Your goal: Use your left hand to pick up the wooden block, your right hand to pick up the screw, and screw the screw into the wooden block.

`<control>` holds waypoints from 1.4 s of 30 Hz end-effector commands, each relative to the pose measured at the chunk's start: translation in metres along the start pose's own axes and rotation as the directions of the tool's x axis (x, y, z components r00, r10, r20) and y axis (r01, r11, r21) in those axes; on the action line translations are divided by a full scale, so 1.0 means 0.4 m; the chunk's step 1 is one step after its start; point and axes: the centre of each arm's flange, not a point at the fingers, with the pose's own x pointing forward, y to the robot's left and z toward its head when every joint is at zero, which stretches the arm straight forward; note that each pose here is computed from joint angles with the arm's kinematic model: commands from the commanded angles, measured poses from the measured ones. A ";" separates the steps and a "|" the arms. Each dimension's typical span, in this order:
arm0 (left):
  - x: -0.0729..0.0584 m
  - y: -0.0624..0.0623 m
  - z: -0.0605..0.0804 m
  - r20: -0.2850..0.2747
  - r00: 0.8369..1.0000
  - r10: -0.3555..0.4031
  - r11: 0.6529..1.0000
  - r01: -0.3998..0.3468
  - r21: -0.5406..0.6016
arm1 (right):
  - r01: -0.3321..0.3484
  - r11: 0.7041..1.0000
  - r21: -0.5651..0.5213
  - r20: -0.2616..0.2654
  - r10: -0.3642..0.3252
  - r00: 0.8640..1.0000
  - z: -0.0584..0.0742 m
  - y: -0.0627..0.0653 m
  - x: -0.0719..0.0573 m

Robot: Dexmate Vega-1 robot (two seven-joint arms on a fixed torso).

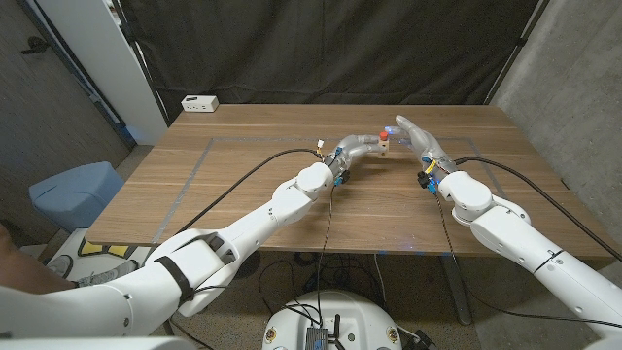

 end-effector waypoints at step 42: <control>0.001 -0.002 -0.006 -0.006 1.000 0.006 1.000 -0.006 -0.008 | 0.016 1.000 0.000 -0.020 -0.016 1.000 -0.008 -0.001 -0.033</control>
